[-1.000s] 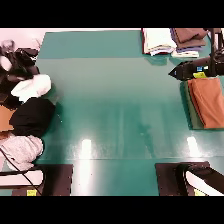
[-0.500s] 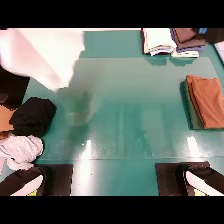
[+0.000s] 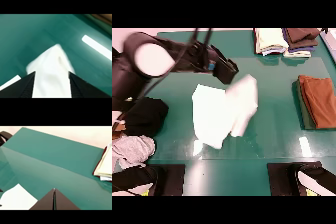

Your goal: Fold the shirts.

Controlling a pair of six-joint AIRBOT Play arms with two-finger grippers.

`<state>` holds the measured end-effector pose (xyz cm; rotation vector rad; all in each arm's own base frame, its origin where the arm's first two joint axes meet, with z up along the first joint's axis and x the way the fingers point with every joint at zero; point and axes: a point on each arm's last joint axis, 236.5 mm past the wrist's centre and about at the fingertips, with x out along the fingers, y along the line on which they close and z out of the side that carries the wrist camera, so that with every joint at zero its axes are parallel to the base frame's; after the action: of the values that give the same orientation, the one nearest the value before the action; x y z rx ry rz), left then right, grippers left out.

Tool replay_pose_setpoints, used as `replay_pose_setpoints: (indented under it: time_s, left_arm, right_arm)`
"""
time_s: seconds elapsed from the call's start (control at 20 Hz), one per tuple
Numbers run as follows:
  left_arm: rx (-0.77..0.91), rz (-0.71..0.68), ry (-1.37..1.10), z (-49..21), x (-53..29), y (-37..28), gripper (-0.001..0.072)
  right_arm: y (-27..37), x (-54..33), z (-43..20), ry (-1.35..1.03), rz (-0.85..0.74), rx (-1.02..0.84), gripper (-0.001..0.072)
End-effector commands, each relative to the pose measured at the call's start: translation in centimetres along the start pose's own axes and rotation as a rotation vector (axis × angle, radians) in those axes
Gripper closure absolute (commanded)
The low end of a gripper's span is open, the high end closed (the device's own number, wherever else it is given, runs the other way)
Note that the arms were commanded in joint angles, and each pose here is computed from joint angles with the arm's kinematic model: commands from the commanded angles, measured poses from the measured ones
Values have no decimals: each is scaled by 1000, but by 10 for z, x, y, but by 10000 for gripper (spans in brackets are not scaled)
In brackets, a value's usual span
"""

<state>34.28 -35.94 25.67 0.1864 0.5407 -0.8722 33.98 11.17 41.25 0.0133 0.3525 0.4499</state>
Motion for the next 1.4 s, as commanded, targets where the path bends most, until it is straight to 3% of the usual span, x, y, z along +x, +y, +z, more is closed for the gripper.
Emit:
replay_pose_setpoints:
  time_s: [0.0,0.2,0.3,0.55,0.75,0.95,1.2,1.25,1.3,1.35]
  left_arm:
    - [-68,46,84,-23,15,30,210]
    - [-392,261,244,-92,-23,163,210]
    - [-560,251,340,-150,-23,186,210]
    - [-852,172,519,-290,13,163,209]
    - [-1024,98,510,-338,35,130,209]
    - [-1026,45,486,-346,53,103,210]
    - [-970,81,402,-328,75,96,213]
    - [-979,89,398,-329,75,100,350]
    - [-991,98,386,-327,72,107,591]
    - [-1005,98,383,-323,67,114,677]
  right_arm:
    - [2,-2,-4,22,4,-3,693]
    - [2,-2,-8,38,7,-3,693]
    - [2,-2,-8,37,7,-3,693]
    - [-1,8,-12,59,10,4,693]
    - [-5,27,-28,126,25,23,693]
    - [-10,43,-42,188,33,38,693]
    - [-13,50,-47,208,31,43,693]
    - [-13,50,-48,211,32,43,693]
    - [-14,49,-51,225,27,41,693]
    - [-15,48,-57,250,27,43,693]
